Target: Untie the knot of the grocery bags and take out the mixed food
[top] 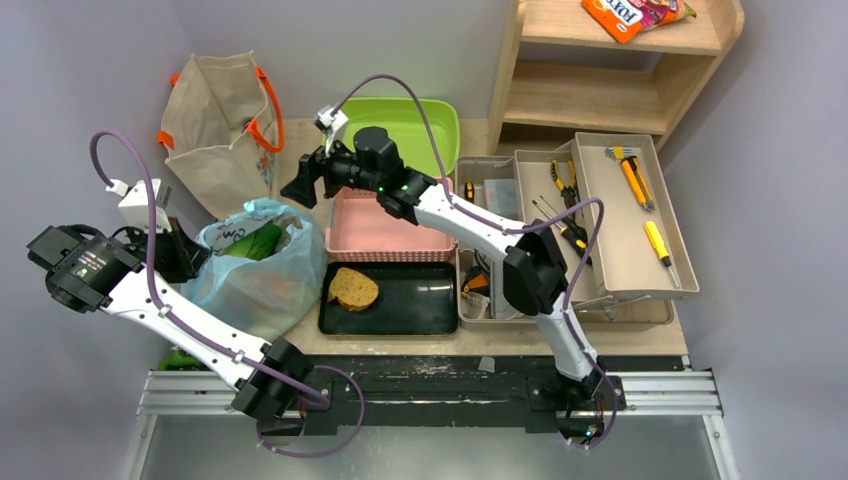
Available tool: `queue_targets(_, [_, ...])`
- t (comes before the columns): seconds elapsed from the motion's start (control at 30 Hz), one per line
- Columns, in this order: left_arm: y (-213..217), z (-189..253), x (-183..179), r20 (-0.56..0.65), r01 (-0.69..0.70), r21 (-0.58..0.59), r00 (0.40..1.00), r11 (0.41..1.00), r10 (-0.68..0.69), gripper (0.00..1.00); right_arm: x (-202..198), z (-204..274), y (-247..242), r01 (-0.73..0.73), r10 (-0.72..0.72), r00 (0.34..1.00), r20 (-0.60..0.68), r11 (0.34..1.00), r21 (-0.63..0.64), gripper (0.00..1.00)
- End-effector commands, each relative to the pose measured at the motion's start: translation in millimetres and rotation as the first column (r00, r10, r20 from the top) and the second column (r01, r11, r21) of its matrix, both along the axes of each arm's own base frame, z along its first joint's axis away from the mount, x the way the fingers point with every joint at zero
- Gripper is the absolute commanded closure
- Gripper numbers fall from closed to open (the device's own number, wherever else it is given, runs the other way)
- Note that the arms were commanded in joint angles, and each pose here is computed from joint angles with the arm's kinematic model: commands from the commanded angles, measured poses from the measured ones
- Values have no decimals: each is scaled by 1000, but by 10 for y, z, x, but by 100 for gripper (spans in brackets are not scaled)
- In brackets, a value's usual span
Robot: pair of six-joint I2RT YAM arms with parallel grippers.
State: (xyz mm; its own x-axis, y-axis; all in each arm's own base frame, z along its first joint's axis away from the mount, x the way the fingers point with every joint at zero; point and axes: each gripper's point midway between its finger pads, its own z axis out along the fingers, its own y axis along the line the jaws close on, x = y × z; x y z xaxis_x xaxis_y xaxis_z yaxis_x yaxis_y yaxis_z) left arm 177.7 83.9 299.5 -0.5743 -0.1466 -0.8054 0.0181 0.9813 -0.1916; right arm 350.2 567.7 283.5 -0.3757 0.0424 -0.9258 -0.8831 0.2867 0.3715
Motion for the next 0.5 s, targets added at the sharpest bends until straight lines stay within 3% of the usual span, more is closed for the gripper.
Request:
queue_targets(0.0, [-281, 87, -65, 27, 81, -58, 996, 995, -79, 100, 52, 575, -220, 126, -131, 978, 161, 991, 38, 14])
queue_targets(0.23, [-315, 189, -77, 25, 101, -69, 995, 993, -99, 100, -165, 802, -196, 129, -133, 962, 240, 991, 32, 13])
queue_targets(0.47, [-240, 198, -49, 9, 85, -92, 996, 992, -84, 100, -910, 666, 5, -40, 53, 935, 349, 998, -46, 11])
